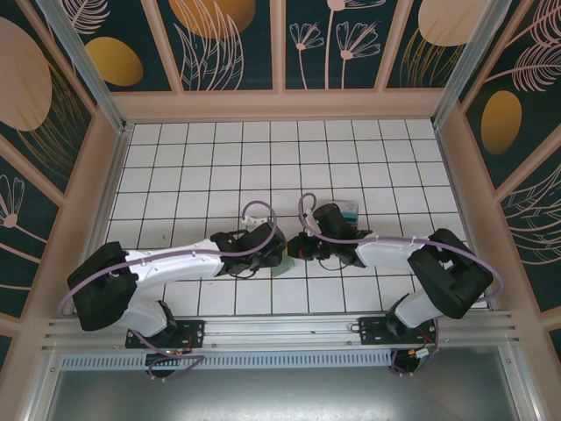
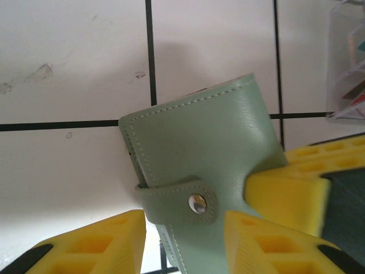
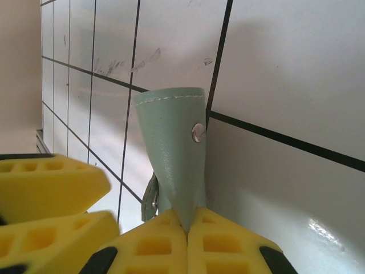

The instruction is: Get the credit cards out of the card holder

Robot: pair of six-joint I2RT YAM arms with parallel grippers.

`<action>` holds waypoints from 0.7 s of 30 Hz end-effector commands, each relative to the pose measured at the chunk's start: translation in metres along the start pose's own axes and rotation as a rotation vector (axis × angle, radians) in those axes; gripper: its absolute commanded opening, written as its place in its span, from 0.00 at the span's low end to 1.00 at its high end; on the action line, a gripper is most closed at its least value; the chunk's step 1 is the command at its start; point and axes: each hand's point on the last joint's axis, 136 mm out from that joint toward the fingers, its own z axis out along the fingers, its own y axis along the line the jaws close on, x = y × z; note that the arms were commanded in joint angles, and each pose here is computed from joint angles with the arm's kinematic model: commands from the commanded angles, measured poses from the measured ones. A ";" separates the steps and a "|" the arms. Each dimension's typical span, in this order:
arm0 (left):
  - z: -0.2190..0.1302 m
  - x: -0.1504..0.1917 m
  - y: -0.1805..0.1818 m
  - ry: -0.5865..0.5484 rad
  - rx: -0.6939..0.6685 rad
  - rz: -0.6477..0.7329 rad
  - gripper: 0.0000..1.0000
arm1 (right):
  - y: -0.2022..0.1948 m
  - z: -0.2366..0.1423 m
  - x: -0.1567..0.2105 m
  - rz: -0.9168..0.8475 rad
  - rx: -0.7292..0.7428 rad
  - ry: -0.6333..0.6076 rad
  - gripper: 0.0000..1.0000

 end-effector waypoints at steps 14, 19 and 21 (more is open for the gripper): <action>0.015 -0.007 -0.019 0.008 0.054 0.041 0.51 | 0.023 -0.005 -0.008 -0.042 -0.041 -0.032 0.00; 0.007 -0.009 -0.026 -0.007 0.116 0.039 0.50 | 0.023 -0.005 -0.007 -0.043 -0.042 -0.031 0.00; 0.009 -0.007 -0.026 0.003 0.122 0.038 0.47 | 0.023 -0.005 -0.008 -0.044 -0.043 -0.032 0.00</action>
